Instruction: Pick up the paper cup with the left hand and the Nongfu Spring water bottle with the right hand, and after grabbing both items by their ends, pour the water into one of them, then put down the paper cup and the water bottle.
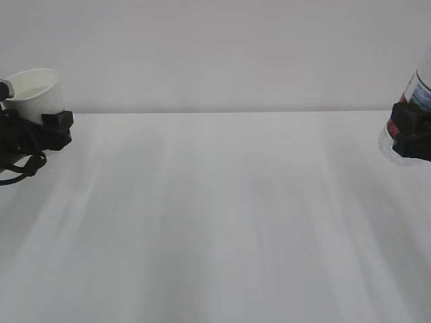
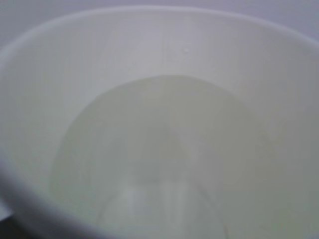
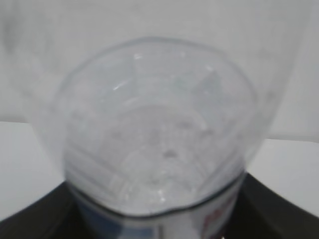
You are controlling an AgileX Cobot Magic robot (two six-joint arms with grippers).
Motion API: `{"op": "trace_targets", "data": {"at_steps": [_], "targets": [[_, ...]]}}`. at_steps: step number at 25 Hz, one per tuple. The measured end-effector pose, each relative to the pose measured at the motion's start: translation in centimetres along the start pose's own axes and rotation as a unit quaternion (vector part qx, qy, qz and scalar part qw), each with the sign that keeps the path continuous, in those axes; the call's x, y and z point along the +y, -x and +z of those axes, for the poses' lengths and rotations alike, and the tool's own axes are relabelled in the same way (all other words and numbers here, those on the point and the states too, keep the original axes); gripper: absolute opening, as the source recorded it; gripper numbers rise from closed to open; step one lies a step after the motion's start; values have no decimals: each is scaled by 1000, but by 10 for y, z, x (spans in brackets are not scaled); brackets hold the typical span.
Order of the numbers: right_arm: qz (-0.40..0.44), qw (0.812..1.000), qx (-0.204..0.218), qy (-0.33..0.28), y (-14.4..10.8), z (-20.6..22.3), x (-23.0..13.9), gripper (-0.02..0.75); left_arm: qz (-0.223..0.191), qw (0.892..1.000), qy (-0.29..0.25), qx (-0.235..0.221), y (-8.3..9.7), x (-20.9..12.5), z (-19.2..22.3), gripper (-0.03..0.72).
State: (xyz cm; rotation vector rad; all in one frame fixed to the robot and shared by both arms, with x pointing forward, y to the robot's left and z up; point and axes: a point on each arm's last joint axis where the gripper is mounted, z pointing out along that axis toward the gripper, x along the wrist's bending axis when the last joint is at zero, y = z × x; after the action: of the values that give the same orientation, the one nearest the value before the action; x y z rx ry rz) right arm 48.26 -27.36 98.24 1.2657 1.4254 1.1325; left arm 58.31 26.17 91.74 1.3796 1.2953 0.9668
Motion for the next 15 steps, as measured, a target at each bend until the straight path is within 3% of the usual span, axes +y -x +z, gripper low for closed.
{"op": "trace_targets", "data": {"at_steps": [15], "targets": [[0, 1000, 0, 0, 0, 0, 0, 477, 0, 999, 33, -3, -1, -17, 7, 543]]}}
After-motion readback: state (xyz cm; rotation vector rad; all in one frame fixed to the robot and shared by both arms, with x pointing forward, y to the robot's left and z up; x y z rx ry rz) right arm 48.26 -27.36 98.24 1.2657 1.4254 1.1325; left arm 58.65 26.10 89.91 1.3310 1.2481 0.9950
